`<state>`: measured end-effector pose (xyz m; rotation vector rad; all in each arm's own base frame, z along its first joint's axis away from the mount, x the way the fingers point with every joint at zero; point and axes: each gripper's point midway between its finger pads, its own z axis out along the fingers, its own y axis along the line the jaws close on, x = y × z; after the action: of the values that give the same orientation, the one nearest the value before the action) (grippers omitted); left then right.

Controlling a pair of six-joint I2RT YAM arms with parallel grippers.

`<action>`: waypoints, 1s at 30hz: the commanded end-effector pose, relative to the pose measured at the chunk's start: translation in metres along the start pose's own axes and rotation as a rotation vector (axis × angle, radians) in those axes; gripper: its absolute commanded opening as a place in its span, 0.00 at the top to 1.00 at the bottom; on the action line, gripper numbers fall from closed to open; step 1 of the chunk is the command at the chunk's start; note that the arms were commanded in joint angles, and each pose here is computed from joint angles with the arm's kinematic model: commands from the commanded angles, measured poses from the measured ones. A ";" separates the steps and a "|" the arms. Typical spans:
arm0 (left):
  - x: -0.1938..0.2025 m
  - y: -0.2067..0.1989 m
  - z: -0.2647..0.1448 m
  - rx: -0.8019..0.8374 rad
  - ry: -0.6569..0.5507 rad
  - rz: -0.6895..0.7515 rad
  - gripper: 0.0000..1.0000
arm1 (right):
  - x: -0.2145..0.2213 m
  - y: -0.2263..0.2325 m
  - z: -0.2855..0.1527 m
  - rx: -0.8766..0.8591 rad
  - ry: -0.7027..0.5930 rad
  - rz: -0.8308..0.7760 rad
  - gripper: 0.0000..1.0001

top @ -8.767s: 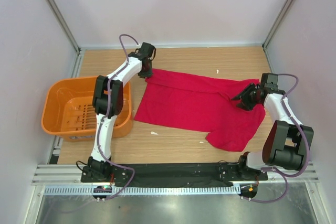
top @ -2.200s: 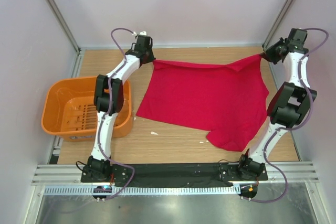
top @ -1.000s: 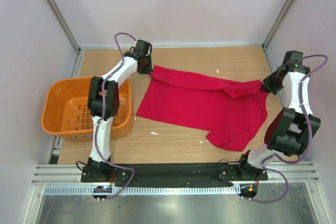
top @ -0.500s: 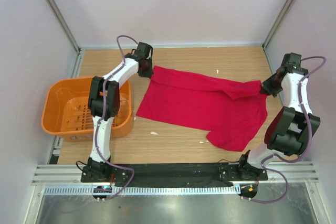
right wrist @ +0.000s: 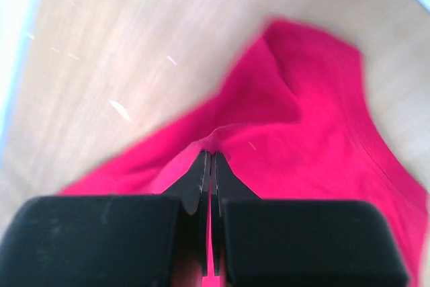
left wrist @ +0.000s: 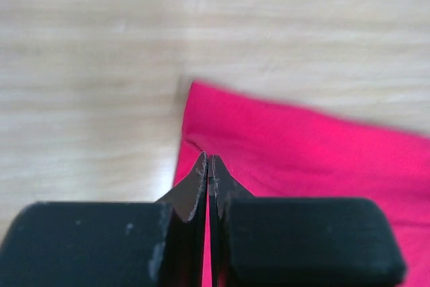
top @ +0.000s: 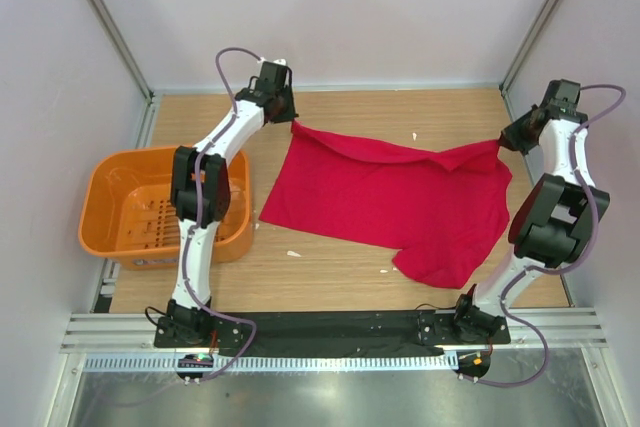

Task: Fold and stack the t-shirts
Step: Fold the tshirt

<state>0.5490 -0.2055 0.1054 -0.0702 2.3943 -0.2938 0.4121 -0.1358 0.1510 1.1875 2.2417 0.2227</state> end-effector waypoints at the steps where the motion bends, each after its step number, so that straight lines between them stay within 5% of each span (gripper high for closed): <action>1: -0.050 -0.020 0.000 0.053 -0.159 -0.054 1.00 | -0.051 0.050 0.001 -0.184 -0.127 0.011 0.99; 5: -0.078 -0.029 0.010 0.095 -0.253 -0.097 1.00 | -0.071 0.068 0.016 -0.236 -0.144 0.010 0.99; 30: -0.106 -0.016 0.063 0.126 -0.365 -0.220 1.00 | -0.120 0.140 0.062 -0.568 -0.209 -0.034 0.99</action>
<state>0.6496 -0.2187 0.1039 -0.2915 2.1133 -0.4464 0.5814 -0.1550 0.1683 0.9293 1.9256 0.6160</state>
